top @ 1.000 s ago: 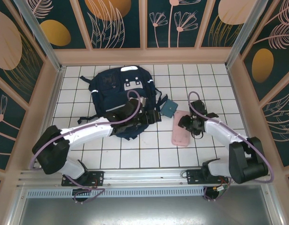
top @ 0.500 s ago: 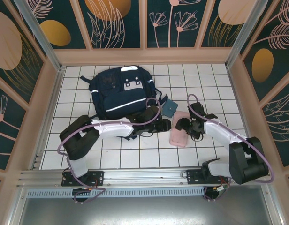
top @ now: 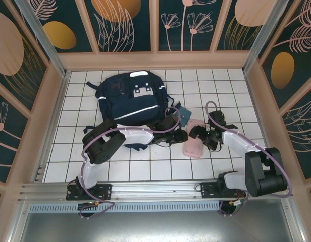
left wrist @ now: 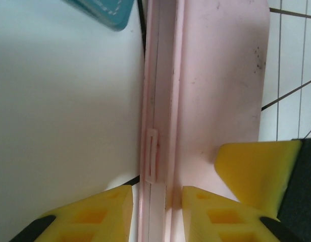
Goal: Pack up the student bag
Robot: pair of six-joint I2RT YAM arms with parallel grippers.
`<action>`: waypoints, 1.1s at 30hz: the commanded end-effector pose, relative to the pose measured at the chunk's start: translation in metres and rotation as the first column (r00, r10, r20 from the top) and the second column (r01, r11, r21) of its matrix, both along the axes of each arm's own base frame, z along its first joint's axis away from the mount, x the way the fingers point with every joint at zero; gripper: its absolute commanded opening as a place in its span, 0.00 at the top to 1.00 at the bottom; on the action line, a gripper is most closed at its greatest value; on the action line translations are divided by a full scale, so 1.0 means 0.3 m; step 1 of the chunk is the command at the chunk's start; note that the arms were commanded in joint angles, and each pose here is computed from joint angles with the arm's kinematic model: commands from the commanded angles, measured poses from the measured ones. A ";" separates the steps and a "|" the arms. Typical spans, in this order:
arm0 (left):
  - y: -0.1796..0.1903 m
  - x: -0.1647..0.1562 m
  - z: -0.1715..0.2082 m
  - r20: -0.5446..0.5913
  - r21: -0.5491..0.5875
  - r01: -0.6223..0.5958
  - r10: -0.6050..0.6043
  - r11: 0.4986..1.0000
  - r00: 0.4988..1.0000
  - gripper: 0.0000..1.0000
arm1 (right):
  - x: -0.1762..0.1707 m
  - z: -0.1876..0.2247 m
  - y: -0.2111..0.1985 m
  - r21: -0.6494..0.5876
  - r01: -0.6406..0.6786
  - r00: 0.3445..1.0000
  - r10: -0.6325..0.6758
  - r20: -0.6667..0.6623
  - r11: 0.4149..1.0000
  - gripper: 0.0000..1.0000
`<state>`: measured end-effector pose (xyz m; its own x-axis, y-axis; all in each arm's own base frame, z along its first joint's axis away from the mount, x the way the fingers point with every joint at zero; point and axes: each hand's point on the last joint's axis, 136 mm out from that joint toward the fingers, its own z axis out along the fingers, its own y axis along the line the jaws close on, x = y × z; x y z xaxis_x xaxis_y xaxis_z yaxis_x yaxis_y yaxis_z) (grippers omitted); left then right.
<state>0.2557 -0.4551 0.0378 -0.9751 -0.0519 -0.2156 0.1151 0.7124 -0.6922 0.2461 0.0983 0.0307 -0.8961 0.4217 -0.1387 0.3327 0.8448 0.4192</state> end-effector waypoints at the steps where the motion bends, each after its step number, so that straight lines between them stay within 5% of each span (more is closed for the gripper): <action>1: -0.014 -0.002 -0.033 -0.022 0.011 0.006 -0.006 1.000 1.000 0.71 | -0.011 0.004 0.040 0.073 -0.053 0.998 0.051 0.019 0.996 0.08; 10: 0.047 -0.018 -0.118 -0.054 0.090 -0.024 0.029 0.996 0.998 0.82 | -0.018 0.014 0.104 0.177 -0.120 0.993 0.116 0.033 0.977 0.09; 20: 0.078 -0.031 -0.127 -0.057 0.100 -0.036 0.042 0.994 0.997 0.84 | -0.004 0.214 0.209 0.360 -0.229 0.967 0.168 0.191 0.905 0.13; 33: 0.075 -0.029 -0.096 -0.038 0.081 -0.034 0.037 0.996 0.999 0.84 | 0.008 0.193 0.175 0.311 -0.147 0.982 0.101 0.159 0.939 0.27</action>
<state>0.2528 -0.4375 0.0185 -0.9758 -0.0814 -0.2030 0.0747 0.7485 -0.6589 0.2459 0.1495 0.0910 -0.9283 0.3422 -0.1454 0.1415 0.6867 0.7130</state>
